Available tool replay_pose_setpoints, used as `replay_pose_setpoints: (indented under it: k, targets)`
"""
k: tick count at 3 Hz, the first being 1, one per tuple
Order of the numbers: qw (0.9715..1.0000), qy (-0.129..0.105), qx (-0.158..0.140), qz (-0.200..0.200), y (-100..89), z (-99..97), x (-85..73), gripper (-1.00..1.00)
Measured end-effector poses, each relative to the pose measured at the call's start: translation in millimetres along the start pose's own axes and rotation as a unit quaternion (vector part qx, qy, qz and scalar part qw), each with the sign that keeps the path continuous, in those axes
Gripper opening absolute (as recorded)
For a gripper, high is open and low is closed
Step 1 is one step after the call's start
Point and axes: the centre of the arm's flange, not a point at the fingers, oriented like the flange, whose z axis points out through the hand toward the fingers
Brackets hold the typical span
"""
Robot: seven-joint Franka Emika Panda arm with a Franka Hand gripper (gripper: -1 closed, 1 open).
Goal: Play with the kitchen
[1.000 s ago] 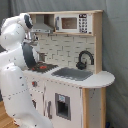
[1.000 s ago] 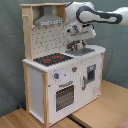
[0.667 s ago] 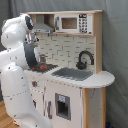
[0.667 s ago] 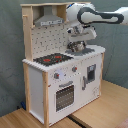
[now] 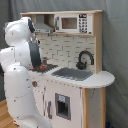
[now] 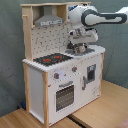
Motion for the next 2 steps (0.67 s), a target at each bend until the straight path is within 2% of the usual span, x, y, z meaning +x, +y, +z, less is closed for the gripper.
replay_pose_setpoints:
  k: [2]
  targets:
    - [0.9998,0.016,-0.009,0.011,1.4,21.9,-13.0,-1.00]
